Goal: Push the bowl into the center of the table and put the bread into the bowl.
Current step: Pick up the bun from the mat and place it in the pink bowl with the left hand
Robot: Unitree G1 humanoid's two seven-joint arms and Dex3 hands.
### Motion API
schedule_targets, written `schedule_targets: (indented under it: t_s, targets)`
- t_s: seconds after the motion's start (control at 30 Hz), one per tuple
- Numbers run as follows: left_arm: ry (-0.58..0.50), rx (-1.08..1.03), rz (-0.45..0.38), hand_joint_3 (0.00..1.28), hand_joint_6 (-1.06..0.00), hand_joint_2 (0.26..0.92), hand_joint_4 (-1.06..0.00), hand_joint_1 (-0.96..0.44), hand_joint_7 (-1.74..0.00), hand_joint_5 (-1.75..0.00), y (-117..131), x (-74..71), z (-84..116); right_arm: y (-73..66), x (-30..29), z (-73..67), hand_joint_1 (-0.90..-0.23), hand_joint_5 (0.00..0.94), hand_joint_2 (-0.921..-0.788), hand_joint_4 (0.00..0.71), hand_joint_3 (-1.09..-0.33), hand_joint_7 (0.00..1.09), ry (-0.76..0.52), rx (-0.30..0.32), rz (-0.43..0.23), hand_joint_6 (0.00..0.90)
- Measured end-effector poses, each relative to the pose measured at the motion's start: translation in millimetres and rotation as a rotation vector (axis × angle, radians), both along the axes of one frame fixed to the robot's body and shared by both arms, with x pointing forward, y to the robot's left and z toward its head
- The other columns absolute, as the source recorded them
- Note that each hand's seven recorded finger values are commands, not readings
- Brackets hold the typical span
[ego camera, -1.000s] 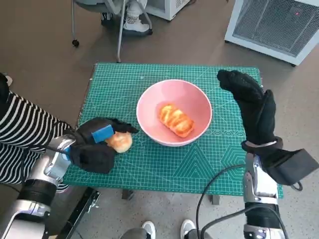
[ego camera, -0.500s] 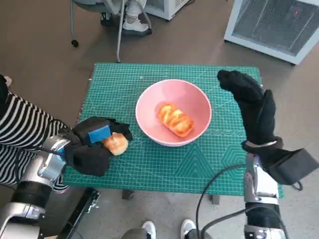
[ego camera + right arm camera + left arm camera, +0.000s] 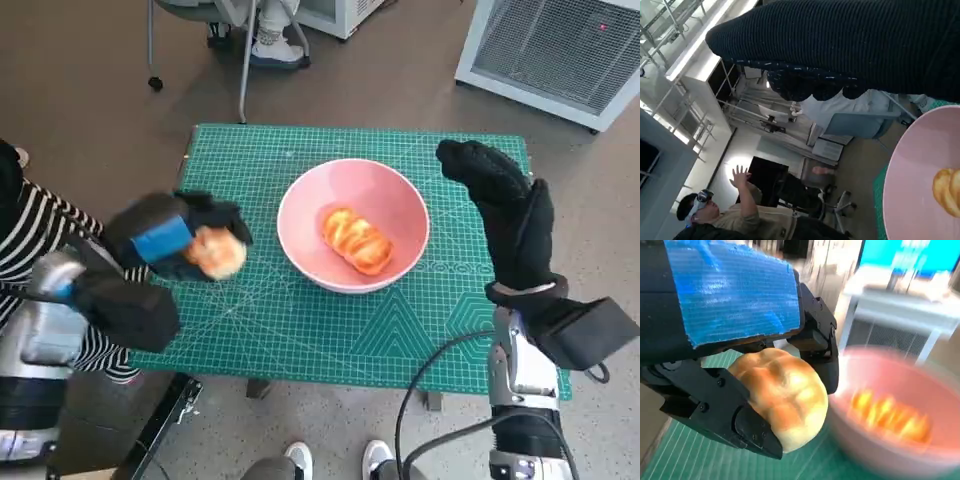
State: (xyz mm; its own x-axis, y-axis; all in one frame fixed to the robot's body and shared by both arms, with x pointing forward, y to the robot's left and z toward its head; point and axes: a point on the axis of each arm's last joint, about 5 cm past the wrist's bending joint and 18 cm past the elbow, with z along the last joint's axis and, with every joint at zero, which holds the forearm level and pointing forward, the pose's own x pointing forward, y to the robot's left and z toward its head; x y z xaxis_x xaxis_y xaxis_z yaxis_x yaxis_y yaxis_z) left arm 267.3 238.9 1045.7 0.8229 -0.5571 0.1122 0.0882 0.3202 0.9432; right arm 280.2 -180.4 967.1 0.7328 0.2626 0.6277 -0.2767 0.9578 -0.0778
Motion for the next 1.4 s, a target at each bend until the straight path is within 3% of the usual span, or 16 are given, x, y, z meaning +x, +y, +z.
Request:
schedule_targets:
  t_s: [0.37, 0.57, 0.9, 1.17, 1.2, 1.23, 1.3, 1.33, 1.4]
  targets:
    - [-0.186, -0.144, -0.096, 0.07, -0.58, 0.92, -0.72, 0.0, -1.2, -1.14, -42.8, 9.6, 21.3, 1.2, 0.5, -0.6, -0.761, 0.005, -0.921, 0.205, -0.803, 0.6, 0.0, 0.008, 0.003, 0.029]
    - [-0.22, -0.149, -0.157, 0.04, -0.65, 0.901, -0.82, 0.0, -1.13, -1.04, -76.4, 21.7, 25.6, 1.9, 0.5, -0.8, -0.761, 0.005, -0.921, 0.207, -0.804, 0.6, 0.001, 0.01, 0.005, 0.029]
    - [-0.072, -0.052, -0.187, 0.04, -0.61, 0.911, -0.8, 0.0, -1.13, -1.08, -114.3, 51.0, 14.6, 1.4, -0.5, -0.4, -0.777, 0.005, -0.921, 0.208, -0.8, 0.6, -0.005, 0.01, 0.004, 0.028]
    - [0.126, 0.069, -0.146, 0.18, -0.42, 0.92, -0.64, 0.0, -1.36, -1.23, -128.0, 66.3, 0.2, -2.2, -4.5, -3.1, -0.786, 0.007, -0.921, 0.214, -0.793, 0.6, -0.002, 0.01, -0.007, 0.022]
    - [0.161, 0.09, -0.131, 0.19, -0.36, 0.921, -0.6, 0.13, -1.13, -1.28, -129.0, 67.9, -1.1, -2.5, -5.1, -3.3, -0.786, 0.007, -0.921, 0.215, -0.792, 0.59, -0.003, 0.011, -0.008, 0.022]
    - [0.196, 0.108, -0.115, 0.18, -0.34, 0.893, -0.53, 0.15, -0.89, -1.17, -129.5, 69.5, -2.5, -2.9, -5.7, -3.5, -0.786, 0.007, -0.921, 0.216, -0.79, 0.59, -0.003, 0.011, -0.009, 0.022]
    - [0.274, 0.155, -0.078, 0.14, -0.35, 0.829, -0.45, 0.09, -0.45, -0.59, -130.7, 72.2, -4.9, -3.9, -6.5, -3.7, -0.786, 0.008, -0.921, 0.217, -0.788, 0.59, -0.004, 0.012, -0.013, 0.022]
    - [0.298, 0.173, -0.064, 0.14, -0.36, 0.819, -0.43, 0.07, -0.37, -0.48, -131.4, 73.0, -5.5, -4.4, -6.8, -3.8, -0.786, 0.008, -0.921, 0.218, -0.787, 0.59, -0.003, 0.012, -0.015, 0.022]
    - [0.354, 0.209, -0.034, 0.11, -0.33, 0.783, -0.29, 0.0, -0.17, -0.2, -132.6, 74.5, -7.2, -5.2, -7.2, -3.7, -0.786, 0.008, -0.921, 0.219, -0.786, 0.59, -0.004, 0.014, -0.017, 0.023]
